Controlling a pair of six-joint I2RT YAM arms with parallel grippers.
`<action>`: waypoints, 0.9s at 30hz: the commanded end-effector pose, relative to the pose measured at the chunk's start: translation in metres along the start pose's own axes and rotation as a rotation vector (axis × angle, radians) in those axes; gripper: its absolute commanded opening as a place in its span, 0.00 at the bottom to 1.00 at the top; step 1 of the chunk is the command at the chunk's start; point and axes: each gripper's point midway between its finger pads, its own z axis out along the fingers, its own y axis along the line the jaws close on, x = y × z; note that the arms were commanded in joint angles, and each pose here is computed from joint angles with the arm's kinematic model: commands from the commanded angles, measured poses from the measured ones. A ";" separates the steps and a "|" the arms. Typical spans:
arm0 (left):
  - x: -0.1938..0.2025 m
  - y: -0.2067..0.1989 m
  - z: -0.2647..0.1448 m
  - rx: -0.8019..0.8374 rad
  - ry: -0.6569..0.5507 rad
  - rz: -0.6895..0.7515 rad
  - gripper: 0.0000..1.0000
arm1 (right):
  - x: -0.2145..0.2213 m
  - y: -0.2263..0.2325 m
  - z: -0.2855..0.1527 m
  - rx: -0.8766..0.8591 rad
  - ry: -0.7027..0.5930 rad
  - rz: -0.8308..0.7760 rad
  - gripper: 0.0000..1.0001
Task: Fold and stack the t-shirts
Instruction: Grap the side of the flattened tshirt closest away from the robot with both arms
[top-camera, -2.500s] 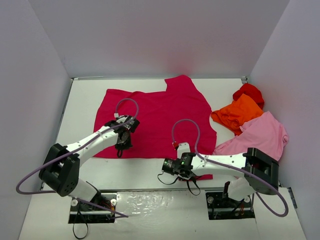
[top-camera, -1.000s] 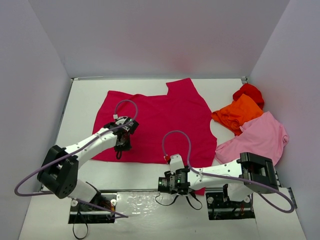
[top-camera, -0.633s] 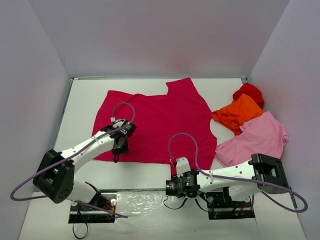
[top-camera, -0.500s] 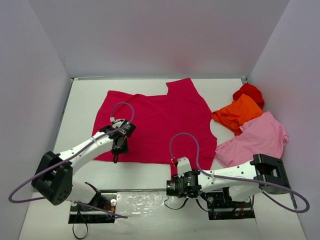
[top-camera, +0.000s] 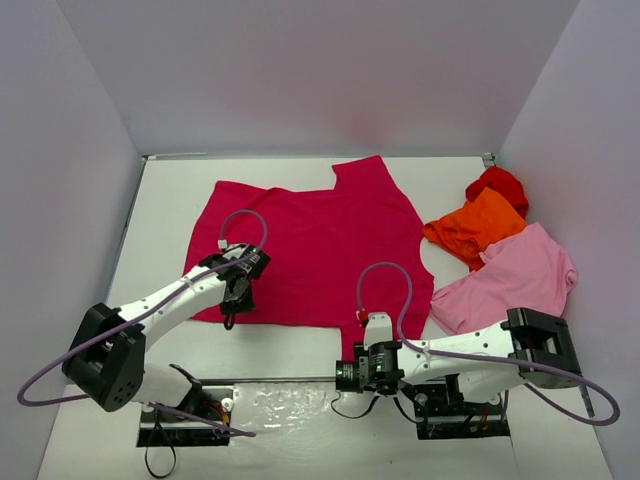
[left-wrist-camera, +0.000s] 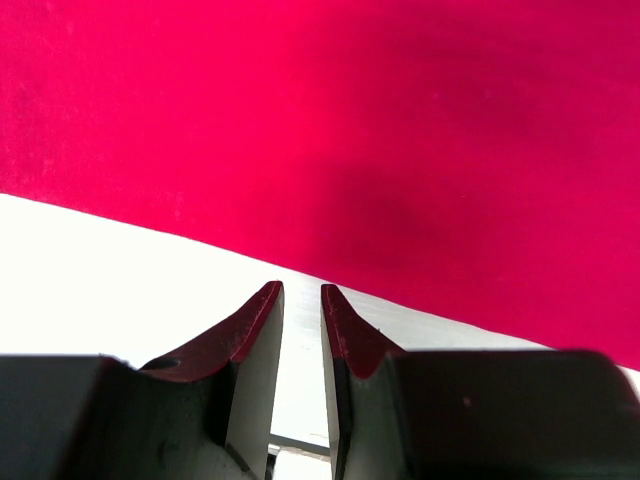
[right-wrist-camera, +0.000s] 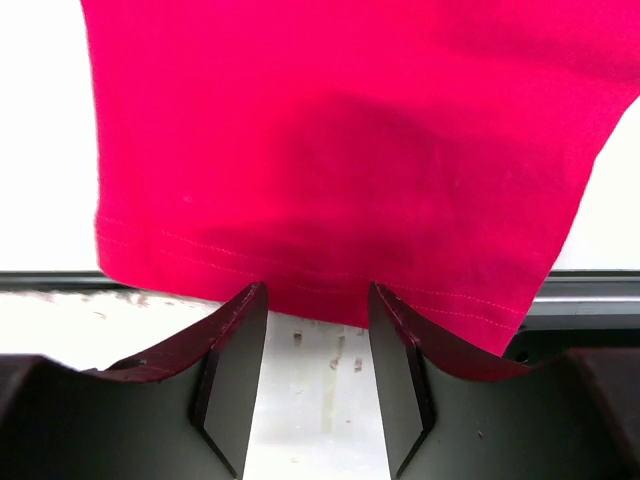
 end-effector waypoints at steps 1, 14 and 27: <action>-0.008 0.003 -0.007 -0.019 -0.028 -0.015 0.19 | -0.030 -0.007 -0.010 -0.014 -0.100 0.123 0.41; -0.009 0.019 0.001 -0.158 -0.012 -0.002 0.19 | -0.022 -0.020 0.011 0.059 -0.062 0.152 0.41; -0.017 0.037 0.021 -0.348 -0.007 0.002 0.20 | -0.018 -0.012 0.015 0.032 -0.043 0.170 0.42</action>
